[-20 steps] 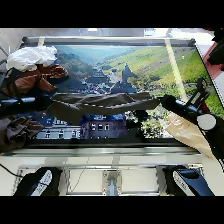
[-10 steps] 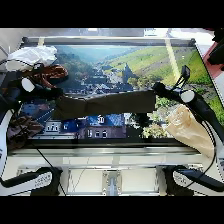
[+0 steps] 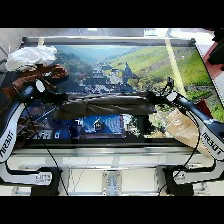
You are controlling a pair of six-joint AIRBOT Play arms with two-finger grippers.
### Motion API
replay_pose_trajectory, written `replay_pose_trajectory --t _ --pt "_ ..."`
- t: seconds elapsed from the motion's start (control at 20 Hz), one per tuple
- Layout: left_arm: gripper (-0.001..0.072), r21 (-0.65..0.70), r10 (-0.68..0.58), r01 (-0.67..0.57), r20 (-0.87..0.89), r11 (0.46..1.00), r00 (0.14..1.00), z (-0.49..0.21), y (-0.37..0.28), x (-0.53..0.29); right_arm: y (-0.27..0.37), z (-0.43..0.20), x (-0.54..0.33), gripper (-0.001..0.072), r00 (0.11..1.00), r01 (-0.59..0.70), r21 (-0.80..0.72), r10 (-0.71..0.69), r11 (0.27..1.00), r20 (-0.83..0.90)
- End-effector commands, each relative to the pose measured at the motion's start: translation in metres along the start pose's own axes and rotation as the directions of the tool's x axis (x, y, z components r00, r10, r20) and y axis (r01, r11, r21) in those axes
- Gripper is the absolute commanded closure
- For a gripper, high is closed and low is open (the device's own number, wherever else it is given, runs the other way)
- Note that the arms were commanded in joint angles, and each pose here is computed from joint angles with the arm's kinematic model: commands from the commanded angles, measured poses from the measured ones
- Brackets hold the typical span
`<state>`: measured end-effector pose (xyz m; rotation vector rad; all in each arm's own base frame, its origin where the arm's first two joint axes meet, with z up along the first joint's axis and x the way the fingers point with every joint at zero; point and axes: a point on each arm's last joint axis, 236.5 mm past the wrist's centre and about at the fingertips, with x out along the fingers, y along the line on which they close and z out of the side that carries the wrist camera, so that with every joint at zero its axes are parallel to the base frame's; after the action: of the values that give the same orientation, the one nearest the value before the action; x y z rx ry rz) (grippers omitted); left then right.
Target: Fold the shirts.
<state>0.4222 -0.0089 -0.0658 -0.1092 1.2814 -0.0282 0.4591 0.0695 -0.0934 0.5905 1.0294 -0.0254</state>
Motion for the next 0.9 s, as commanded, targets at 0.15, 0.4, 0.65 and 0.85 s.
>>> replay_pose_trajectory --t 0.15,0.4,0.65,0.85 --pt "0.0571 -0.029 -0.041 0.041 0.019 0.999 0.999 0.011 -0.010 -0.002 0.006 0.004 -0.004 0.0623 1.000 -0.021 0.028 0.021 0.999 0.010" --pt "0.0186 -0.010 -0.064 0.068 0.209 0.998 0.976 0.074 -0.021 -0.072 0.036 0.043 -0.085 0.0285 0.990 -0.080 -0.088 0.090 0.993 0.106" --pt "0.0186 -0.024 -0.227 0.278 0.513 0.960 0.828 0.146 -0.064 -0.155 0.006 0.043 -0.107 0.0278 0.994 -0.099 -0.073 0.101 0.992 0.027" --pt "0.0187 0.140 -0.374 0.382 0.655 0.914 0.657 0.179 -0.100 -0.198 -0.019 0.035 -0.079 0.0229 0.984 -0.174 -0.054 0.171 0.983 -0.059"
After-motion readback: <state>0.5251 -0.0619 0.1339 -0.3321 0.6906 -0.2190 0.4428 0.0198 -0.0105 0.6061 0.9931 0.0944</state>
